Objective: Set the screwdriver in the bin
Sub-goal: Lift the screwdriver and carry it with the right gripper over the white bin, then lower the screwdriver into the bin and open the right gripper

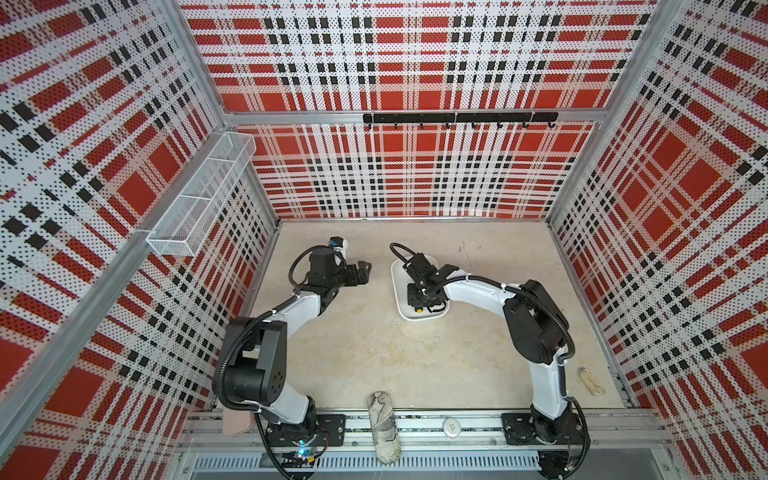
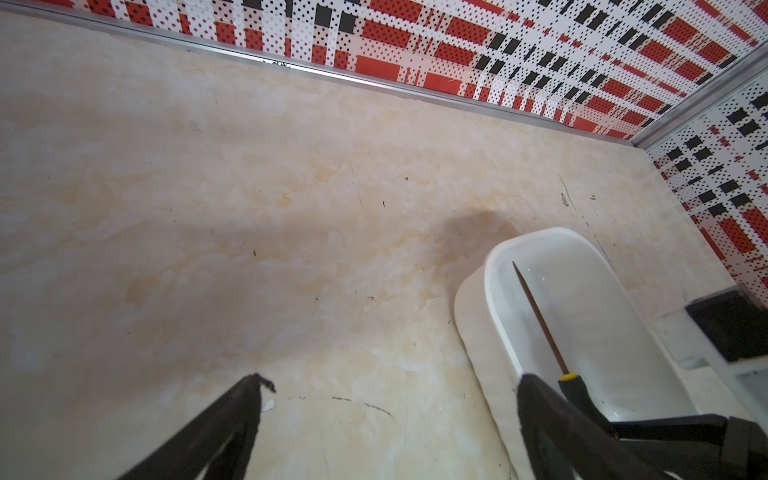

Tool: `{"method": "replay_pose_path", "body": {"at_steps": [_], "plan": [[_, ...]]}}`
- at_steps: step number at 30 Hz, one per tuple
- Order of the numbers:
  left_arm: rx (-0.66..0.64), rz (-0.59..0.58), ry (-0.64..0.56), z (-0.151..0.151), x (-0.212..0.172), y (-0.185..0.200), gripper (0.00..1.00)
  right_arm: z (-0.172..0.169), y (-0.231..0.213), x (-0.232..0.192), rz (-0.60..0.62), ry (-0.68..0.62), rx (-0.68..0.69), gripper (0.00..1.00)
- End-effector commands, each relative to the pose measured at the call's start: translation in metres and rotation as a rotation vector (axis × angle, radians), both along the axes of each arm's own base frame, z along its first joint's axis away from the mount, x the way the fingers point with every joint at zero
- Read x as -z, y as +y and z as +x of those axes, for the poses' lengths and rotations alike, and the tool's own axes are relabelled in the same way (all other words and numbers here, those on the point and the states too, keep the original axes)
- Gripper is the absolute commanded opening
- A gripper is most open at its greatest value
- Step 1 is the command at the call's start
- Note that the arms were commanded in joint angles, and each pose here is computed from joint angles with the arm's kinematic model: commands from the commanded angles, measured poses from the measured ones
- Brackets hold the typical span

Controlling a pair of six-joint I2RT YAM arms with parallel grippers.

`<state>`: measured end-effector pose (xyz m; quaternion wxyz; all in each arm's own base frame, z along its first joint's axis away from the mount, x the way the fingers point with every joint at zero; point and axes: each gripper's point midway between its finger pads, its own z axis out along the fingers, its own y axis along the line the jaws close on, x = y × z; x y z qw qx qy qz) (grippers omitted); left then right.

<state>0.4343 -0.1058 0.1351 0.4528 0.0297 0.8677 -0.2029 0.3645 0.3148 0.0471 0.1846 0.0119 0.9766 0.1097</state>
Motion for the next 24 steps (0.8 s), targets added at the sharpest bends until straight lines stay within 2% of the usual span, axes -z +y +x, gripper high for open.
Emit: {"method": "replay_pose_path", "body": {"at_steps": [1, 5, 13, 19, 24], "plan": [[-0.008, 0.016, -0.01, 0.001, -0.004, 0.004, 0.98, 0.002, 0.001, 0.007, -0.019, -0.002, 0.018, 0.01], [-0.006, 0.017, -0.01, 0.001, -0.004, 0.004, 0.98, 0.002, 0.0, 0.014, -0.032, 0.007, 0.016, 0.11], [-0.018, 0.028, -0.01, 0.001, -0.003, 0.007, 0.98, 0.002, 0.001, 0.015, -0.042, 0.016, 0.008, 0.4], [-0.077, 0.065, -0.03, 0.0, -0.01, 0.02, 0.98, 0.007, -0.009, -0.026, -0.073, -0.065, 0.007, 0.51], [-0.179, 0.095, -0.116, -0.002, -0.039, 0.044, 0.98, 0.005, -0.017, -0.081, -0.06, -0.173, -0.081, 0.56]]}}
